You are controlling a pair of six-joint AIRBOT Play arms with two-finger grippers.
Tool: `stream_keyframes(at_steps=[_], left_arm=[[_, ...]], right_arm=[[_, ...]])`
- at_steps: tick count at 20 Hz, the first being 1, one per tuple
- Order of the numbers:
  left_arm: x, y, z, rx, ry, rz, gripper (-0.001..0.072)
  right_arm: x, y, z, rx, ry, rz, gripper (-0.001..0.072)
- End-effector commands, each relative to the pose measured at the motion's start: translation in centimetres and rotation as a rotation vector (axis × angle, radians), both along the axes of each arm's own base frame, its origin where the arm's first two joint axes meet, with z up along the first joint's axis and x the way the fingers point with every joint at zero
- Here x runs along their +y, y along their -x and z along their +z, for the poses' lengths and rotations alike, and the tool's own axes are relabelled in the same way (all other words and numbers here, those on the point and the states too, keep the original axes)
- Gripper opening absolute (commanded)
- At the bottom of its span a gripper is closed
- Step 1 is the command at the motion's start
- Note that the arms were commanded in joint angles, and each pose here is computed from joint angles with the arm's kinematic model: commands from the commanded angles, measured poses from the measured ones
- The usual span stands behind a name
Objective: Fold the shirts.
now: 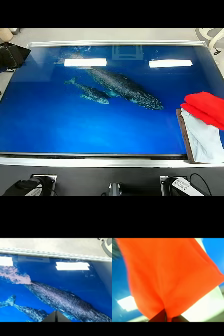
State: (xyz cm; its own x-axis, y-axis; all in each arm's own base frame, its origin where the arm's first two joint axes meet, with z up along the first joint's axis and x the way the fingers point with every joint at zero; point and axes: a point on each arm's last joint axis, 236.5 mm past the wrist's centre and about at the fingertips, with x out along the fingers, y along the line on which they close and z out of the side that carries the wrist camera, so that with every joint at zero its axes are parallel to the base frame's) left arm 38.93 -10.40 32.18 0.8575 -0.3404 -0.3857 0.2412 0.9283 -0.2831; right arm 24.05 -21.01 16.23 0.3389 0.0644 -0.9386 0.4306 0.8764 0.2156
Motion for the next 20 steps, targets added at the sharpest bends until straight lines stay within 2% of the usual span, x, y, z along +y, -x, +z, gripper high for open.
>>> stream_keyframes(at_steps=[1,6,9,10,11,12,13,15,17,19,20], left_arm=[[0.0,0.0,0.0,-0.006,-0.011,-0.007,0.0026],[0.0,0.1,0.1,-0.007,-0.012,-0.007,0.0027],[0.0,0.1,0.1,-0.007,-0.012,-0.007,0.0027],[-0.1,0.1,0.1,-0.007,-0.01,-0.008,0.0027],[-0.1,0.1,0.1,-0.007,-0.01,-0.009,0.0027],[-0.1,0.1,0.1,-0.007,-0.009,-0.009,0.0027],[-0.1,0.1,0.1,-0.008,-0.009,-0.008,0.0027],[-0.1,0.1,0.1,-0.007,-0.009,-0.008,0.0027],[-0.1,0.0,0.1,-0.006,-0.01,-0.008,0.0027],[-0.1,-0.3,-0.1,-0.009,-0.028,-0.016,0.0026],[-0.1,-0.9,-0.3,-0.017,-0.041,-0.018,0.0024]], right_arm=[[0.0,5.2,-4.3,0.22,-0.008,-0.069,0.0017],[2.2,6.8,-11.7,0.298,-0.109,-0.125,0.0018],[2.0,7.6,-13.6,0.334,-0.103,-0.144,0.0019],[1.2,7.8,-13.8,0.342,-0.077,-0.193,0.0106],[0.7,7.8,-13.8,0.34,-0.063,-0.228,0.0355],[0.7,7.7,-13.8,0.335,-0.061,-0.223,0.0574],[0.6,7.6,-13.8,0.33,-0.051,-0.198,0.0627],[-0.5,7.7,-12.8,0.328,0.007,-0.132,0.0628],[-3.3,6.6,-9.8,0.269,0.137,-0.107,0.0627],[-7.6,2.2,-3.6,0.056,0.353,-0.122,0.0601],[-9.2,-1.1,1.1,-0.087,0.502,-0.082,0.0553]])
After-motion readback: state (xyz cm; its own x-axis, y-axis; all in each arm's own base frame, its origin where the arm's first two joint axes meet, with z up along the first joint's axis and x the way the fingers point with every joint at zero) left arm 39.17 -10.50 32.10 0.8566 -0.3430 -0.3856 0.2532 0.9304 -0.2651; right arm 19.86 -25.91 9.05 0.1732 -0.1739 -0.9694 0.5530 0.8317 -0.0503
